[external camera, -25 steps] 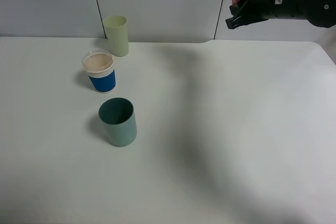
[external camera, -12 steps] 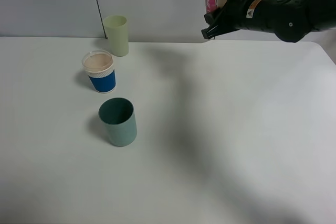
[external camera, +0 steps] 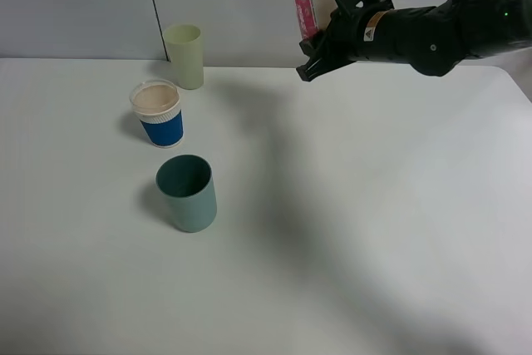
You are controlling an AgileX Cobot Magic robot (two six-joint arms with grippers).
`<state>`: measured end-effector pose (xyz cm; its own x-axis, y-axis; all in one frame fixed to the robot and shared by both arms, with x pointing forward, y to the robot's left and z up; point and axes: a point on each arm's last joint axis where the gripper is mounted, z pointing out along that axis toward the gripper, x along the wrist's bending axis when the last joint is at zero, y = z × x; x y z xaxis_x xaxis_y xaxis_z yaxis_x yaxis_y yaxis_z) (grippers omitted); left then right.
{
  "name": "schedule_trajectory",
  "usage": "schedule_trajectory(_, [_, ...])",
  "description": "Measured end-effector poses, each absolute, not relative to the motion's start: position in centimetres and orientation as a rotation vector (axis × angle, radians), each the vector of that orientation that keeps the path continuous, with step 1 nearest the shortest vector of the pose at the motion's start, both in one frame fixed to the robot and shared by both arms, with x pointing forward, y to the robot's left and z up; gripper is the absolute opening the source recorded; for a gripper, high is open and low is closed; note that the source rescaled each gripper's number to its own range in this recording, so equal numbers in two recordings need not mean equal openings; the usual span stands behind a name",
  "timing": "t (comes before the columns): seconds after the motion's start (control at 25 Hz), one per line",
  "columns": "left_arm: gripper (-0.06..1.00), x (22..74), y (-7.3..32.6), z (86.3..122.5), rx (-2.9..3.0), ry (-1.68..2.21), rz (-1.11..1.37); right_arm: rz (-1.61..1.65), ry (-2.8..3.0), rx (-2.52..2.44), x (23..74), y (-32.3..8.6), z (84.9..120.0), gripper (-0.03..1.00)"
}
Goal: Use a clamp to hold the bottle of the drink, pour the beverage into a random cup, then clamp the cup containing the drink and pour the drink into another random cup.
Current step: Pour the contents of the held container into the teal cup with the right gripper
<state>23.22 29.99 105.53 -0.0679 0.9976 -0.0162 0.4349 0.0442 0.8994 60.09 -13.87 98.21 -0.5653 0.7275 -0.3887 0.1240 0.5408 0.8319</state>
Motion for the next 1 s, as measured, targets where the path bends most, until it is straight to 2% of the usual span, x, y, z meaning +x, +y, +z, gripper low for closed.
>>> schedule_trajectory(0.68, [0.87,23.2,30.0,105.5,1.478,1.599,0.984,0.987,2.121,0.511,58.4,-10.9,97.8,0.0])
schedule_trajectory(1.0, [0.87,23.2,30.0,105.5,1.478,1.599,0.984,0.958,2.196,0.381,57.9,-9.2,95.7,0.0])
